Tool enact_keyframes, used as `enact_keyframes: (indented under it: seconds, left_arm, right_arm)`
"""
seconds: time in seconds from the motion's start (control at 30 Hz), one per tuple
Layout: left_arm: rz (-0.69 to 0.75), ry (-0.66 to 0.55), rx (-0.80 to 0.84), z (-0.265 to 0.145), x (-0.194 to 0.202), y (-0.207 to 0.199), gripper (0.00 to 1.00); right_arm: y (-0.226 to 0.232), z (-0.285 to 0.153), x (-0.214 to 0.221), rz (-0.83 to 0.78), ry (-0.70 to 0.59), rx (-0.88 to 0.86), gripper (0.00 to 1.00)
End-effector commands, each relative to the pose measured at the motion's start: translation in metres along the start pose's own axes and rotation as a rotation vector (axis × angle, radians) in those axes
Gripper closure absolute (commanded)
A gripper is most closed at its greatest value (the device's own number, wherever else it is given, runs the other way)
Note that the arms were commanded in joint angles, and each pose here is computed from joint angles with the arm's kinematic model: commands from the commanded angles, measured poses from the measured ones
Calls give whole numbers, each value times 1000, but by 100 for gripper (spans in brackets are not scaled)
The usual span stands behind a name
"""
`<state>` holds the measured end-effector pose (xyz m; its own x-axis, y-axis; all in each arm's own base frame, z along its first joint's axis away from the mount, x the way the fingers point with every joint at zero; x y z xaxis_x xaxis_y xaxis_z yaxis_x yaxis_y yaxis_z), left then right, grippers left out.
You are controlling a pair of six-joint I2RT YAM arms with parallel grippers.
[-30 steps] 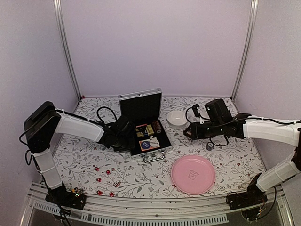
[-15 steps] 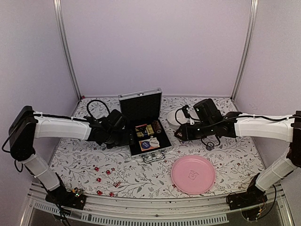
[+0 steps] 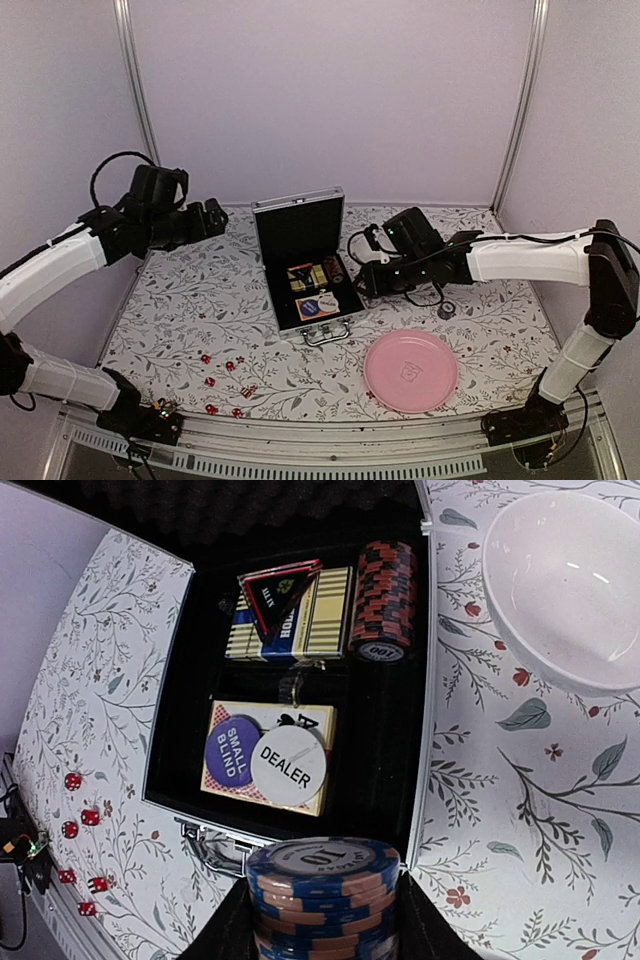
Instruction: Pack up texas hold em set
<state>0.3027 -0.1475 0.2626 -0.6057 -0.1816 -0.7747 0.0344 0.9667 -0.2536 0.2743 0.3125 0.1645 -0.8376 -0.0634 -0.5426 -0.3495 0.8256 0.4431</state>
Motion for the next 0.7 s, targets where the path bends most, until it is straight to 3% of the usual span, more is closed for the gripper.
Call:
enact_keyframes:
  seconds: [0.0,0.13,0.3,0.67]
  left_arm:
    - [90,-25,80,-20,-42,33,3]
    - [88,-55,16,-19,-55,77,3]
    - [123,-209,-143,-28,-46,107,3]
    - [196,-199,-213,-32,-37,122,3]
  right_arm:
    - [13,13,-25,-19,-64,-9,89]
    - [14,32,-34,-24,-58,21,89]
    - [8,60,-36,-21,-40,71,89]
    - [1,102,-49,-15,-28,156,89]
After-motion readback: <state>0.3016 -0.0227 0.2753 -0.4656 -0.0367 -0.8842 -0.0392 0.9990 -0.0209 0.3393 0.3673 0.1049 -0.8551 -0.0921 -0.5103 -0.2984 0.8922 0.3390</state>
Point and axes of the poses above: each gripper's point midway between its finger pads, its own z axis out along the fingers, its own y axis along the line the jaws close on, x = y × z, the point moved 5 cm from there along -z, back along the fingers, and after that the axes turned 6 degrees about z, right-handed, at the moved point
